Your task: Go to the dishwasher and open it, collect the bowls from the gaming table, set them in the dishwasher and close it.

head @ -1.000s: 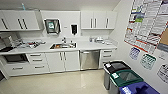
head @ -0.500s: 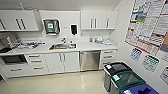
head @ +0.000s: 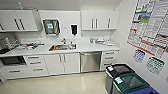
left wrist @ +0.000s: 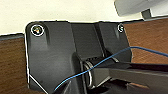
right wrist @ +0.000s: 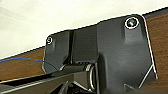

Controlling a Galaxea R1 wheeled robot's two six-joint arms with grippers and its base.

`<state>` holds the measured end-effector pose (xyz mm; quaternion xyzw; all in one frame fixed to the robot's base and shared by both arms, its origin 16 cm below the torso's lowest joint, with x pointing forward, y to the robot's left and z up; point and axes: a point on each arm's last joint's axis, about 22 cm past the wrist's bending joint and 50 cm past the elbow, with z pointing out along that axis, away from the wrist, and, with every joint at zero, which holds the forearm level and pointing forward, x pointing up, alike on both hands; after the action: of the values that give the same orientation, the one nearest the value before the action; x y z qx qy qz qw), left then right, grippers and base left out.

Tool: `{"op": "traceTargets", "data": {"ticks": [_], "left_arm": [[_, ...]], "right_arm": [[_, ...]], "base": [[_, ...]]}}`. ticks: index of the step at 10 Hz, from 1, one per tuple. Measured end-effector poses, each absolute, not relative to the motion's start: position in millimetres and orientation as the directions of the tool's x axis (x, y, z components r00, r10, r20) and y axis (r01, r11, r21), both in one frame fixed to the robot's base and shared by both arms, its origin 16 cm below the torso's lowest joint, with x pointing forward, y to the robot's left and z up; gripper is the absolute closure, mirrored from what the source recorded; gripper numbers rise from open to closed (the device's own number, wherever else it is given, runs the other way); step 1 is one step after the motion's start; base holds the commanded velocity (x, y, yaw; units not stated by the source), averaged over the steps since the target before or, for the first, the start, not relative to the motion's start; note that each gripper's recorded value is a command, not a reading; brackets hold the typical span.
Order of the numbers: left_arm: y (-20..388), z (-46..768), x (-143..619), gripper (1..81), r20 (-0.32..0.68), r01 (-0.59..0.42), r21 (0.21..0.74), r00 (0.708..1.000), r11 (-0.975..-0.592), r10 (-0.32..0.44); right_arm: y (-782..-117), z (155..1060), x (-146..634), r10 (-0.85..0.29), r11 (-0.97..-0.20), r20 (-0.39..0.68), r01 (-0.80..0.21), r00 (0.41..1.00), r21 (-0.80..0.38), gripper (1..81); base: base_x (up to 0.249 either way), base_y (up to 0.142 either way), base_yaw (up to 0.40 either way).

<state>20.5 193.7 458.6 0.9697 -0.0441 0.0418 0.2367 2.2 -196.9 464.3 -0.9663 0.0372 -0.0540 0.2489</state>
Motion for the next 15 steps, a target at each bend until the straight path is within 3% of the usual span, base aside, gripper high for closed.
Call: {"op": "traceTargets", "data": {"ticks": [15], "left_arm": [[194,459,19,1.0,0.102,-0.105,0.455,0.993,-0.884,-0.066]], "right_arm": [[-194,464,-3,-0.095,-0.872,0.083,-0.043,0.992,-0.488,1.0]], "base": [[0.115,0.067,0.000]]}}
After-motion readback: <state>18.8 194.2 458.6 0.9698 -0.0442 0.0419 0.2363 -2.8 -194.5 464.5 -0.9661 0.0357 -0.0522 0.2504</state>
